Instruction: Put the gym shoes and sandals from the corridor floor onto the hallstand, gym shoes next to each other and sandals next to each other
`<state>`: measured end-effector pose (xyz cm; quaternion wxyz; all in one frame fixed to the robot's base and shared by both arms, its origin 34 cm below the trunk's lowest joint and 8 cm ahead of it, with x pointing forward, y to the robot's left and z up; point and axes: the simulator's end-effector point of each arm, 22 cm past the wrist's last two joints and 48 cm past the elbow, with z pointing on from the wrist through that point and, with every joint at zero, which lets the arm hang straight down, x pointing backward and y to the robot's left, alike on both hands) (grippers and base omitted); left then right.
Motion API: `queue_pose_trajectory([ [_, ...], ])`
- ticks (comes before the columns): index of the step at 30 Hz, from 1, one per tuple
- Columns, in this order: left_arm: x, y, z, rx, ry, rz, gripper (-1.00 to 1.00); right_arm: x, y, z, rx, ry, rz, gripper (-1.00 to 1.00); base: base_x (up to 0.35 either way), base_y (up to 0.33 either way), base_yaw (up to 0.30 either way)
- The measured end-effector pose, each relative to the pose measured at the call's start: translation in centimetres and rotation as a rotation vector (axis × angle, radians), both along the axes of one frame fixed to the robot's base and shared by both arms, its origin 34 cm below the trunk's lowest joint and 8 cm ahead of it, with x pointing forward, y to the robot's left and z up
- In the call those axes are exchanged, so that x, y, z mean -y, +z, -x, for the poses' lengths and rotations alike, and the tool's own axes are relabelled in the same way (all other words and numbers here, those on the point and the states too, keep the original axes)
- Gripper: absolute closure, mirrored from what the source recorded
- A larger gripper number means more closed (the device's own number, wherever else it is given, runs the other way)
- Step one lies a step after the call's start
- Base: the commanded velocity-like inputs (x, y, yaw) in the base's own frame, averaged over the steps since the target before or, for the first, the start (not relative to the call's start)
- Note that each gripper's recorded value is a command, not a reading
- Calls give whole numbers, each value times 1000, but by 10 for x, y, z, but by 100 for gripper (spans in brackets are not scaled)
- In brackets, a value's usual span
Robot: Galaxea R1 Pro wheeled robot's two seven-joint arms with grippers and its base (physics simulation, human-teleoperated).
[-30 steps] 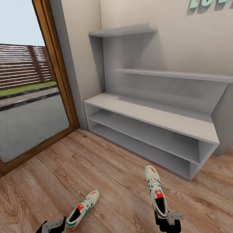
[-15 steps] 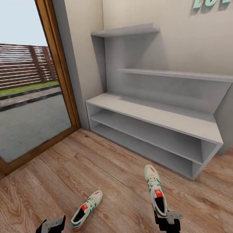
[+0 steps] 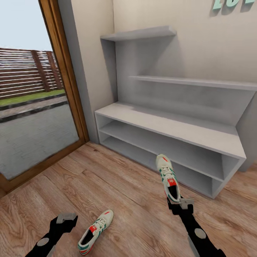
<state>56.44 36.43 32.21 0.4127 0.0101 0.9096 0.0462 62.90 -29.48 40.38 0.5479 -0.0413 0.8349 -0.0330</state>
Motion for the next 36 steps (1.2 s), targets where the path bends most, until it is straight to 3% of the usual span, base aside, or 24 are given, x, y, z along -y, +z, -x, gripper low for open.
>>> queue_pose_trajectory([
  [1, 5, 4, -9, 0, -23, 7, -100, -11, 6, -5, 3, 52, -19, 100, 0, 0, 0],
  [2, 13, 7, -19, -9, -58, 20, -100, -32, 16, -10, 7, 145, -51, 100, 0, 0, 0],
  [4, 21, 6, -23, -42, -93, 35, -100, -55, 30, -14, 13, 254, -89, 100, 0, 0, 0],
  [5, 29, 8, -30, -72, -135, 45, -100, -72, 53, -21, 17, 336, -115, 100, 0, 0, 0],
  [10, 39, 8, -33, -95, -206, 30, -100, -92, 84, -27, 21, 427, -138, 100, 0, 0, 0],
  [11, 41, 7, -32, -104, -231, 15, -100, -109, 89, -23, 18, 487, -149, 100, 0, 0, 0],
  [16, 40, 3, -26, -121, -259, -10, -100, -123, 90, -19, 9, 537, -153, 100, 0, 0, 0],
  [24, 44, 0, -22, -129, -285, -21, -100, -120, 92, -20, 11, 534, -151, 100, 0, 0, 0],
  [29, 48, 0, -23, -136, -303, -30, -100, -96, 90, -20, 0, 527, -107, 100, 0, 0, 0],
  [36, 49, -13, -24, -130, -302, -29, -100, -93, 74, -16, -2, 526, -102, 100, 0, 0, 0],
])
